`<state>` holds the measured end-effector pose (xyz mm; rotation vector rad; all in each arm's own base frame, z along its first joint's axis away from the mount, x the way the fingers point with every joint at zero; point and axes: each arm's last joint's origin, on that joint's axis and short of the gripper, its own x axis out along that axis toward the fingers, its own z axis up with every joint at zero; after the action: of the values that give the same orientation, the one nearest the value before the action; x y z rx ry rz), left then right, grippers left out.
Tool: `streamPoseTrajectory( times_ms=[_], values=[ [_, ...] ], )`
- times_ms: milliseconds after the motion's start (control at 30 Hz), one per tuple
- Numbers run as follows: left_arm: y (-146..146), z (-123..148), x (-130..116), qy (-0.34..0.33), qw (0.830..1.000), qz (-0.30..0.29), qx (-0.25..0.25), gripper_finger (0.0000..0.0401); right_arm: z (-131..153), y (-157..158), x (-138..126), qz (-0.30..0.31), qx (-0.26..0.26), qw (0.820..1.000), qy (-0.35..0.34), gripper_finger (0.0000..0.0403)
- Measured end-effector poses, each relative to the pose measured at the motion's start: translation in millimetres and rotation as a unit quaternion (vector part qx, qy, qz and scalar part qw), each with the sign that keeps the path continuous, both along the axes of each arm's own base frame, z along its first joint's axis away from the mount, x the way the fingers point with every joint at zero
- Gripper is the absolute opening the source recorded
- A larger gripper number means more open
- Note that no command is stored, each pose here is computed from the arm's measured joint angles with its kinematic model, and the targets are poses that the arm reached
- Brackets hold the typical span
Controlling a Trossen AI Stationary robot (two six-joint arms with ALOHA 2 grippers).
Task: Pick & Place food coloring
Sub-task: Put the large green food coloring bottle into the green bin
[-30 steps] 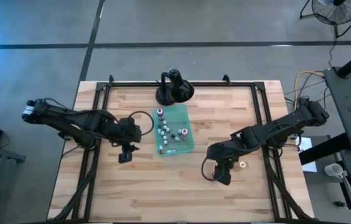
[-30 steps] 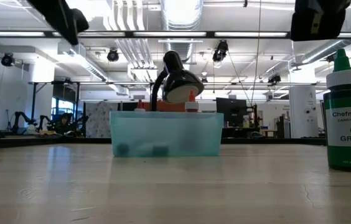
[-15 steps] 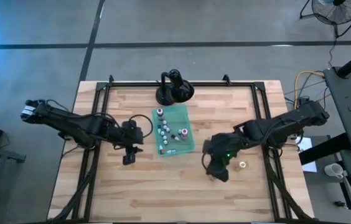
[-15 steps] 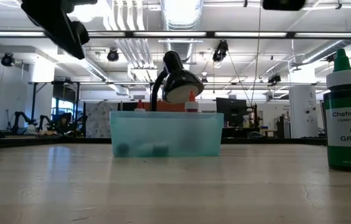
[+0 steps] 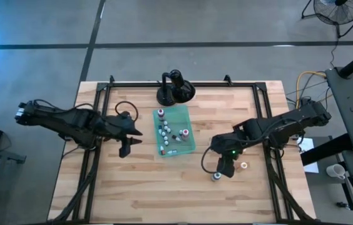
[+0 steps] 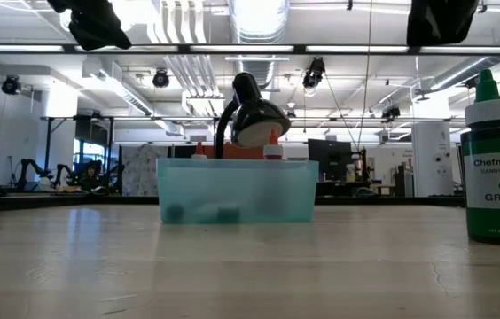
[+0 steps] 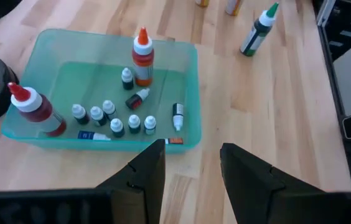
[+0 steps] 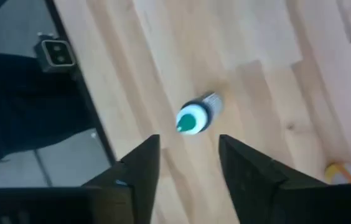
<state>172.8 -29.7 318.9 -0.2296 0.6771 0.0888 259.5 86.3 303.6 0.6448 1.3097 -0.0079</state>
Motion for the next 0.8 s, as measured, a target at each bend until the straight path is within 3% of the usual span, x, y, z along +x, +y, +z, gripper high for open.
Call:
streamPoseTrajectory(
  times_ms=[167,367,633,800],
  values=[
    [1.1,1.8,-2.9,-0.007,1.0,0.006,0.003,0.0126,-2.6,6.1,-2.4,0.022,-0.028,0.999,-0.009,0.021],
    [1.4,1.7,-2.7,-0.007,1.0,0.008,0.009,0.0126,-21.6,23.5,-14.6,0.101,-0.048,0.994,0.007,0.0266],
    [3.6,1.8,-2.5,-0.009,0.999,0.026,0.023,0.0126,-35.0,42.4,-26.0,0.172,-0.138,0.975,-0.025,0.0277],
    [5.8,1.9,-2.2,-0.01,0.999,0.036,0.027,0.0126,-50.7,46.6,-19.7,0.174,-0.119,0.975,-0.069,0.0277]
  ],
)
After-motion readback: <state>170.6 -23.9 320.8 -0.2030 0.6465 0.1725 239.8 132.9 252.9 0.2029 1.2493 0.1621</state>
